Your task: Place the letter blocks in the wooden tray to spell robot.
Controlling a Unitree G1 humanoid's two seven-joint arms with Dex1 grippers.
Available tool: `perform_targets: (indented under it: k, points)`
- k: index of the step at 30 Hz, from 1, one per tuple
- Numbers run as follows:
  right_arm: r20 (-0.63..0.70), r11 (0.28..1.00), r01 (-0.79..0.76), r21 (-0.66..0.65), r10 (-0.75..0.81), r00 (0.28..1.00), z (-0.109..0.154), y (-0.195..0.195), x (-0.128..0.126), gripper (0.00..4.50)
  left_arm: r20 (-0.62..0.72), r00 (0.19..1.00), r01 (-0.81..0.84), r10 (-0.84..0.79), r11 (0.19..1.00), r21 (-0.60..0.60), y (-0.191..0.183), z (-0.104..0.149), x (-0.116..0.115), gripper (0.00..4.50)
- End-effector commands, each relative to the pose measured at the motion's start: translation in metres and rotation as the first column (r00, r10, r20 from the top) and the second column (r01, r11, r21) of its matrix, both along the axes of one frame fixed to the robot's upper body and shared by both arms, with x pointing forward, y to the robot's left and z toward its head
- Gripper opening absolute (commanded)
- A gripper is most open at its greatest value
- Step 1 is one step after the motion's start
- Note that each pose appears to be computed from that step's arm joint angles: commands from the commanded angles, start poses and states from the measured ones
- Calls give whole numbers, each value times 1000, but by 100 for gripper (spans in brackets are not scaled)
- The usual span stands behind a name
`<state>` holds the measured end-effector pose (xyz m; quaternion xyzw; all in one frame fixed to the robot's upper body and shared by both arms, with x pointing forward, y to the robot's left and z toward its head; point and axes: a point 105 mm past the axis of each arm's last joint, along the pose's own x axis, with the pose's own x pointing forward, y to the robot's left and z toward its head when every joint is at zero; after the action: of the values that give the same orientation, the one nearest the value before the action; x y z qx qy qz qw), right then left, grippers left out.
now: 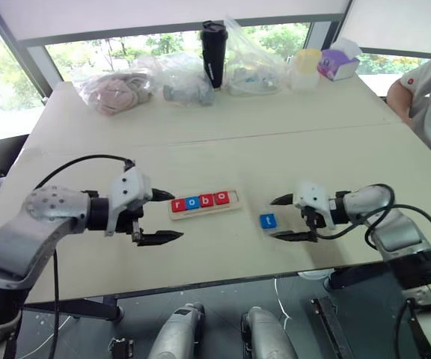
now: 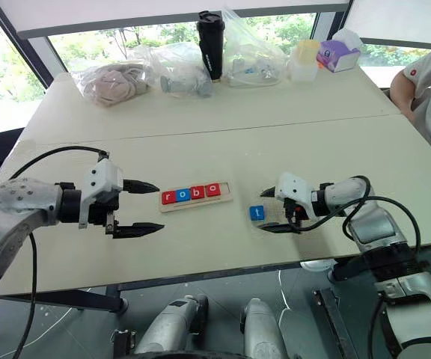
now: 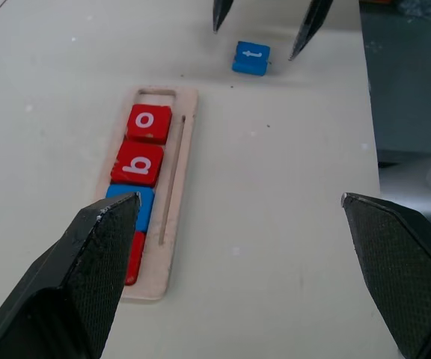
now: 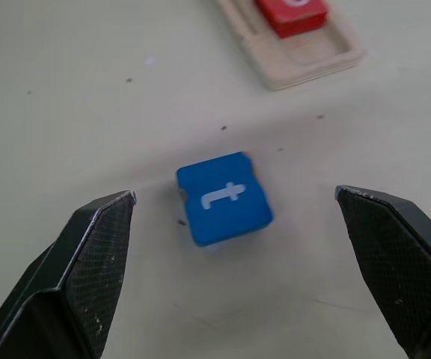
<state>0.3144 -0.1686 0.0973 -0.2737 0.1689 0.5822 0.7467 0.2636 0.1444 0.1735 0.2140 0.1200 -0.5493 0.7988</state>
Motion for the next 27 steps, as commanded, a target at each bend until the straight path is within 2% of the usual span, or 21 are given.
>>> perform_targets:
  k: [1,4,11,15,18,20,23,27]
  points:
    - [29,1000,-20,8,20,999,6,0,5,444,52,999,-14,14,1000,-3,1,12,-2,450]
    - [29,999,-23,25,22,999,6,2,9,444,52,998,-24,24,1000,-4,2,12,-2,450]
    - [33,998,-18,55,16,999,9,3,13,114,47,998,-34,34,999,0,3,11,-1,450]
    - [59,997,4,78,-9,998,27,7,21,115,45,998,-39,39,999,0,4,10,1,450]
    - [96,996,-41,81,34,995,54,28,33,115,41,998,-46,46,999,3,6,8,6,450]
    - [92,994,-92,67,85,992,62,44,38,115,38,998,-56,56,998,5,8,4,10,450]
    - [92,993,-118,23,115,989,60,57,47,115,38,997,-69,69,998,0,11,2,14,450]
    - [54,988,-143,-53,146,988,42,67,59,115,38,996,-81,81,997,-9,14,2,15,450]
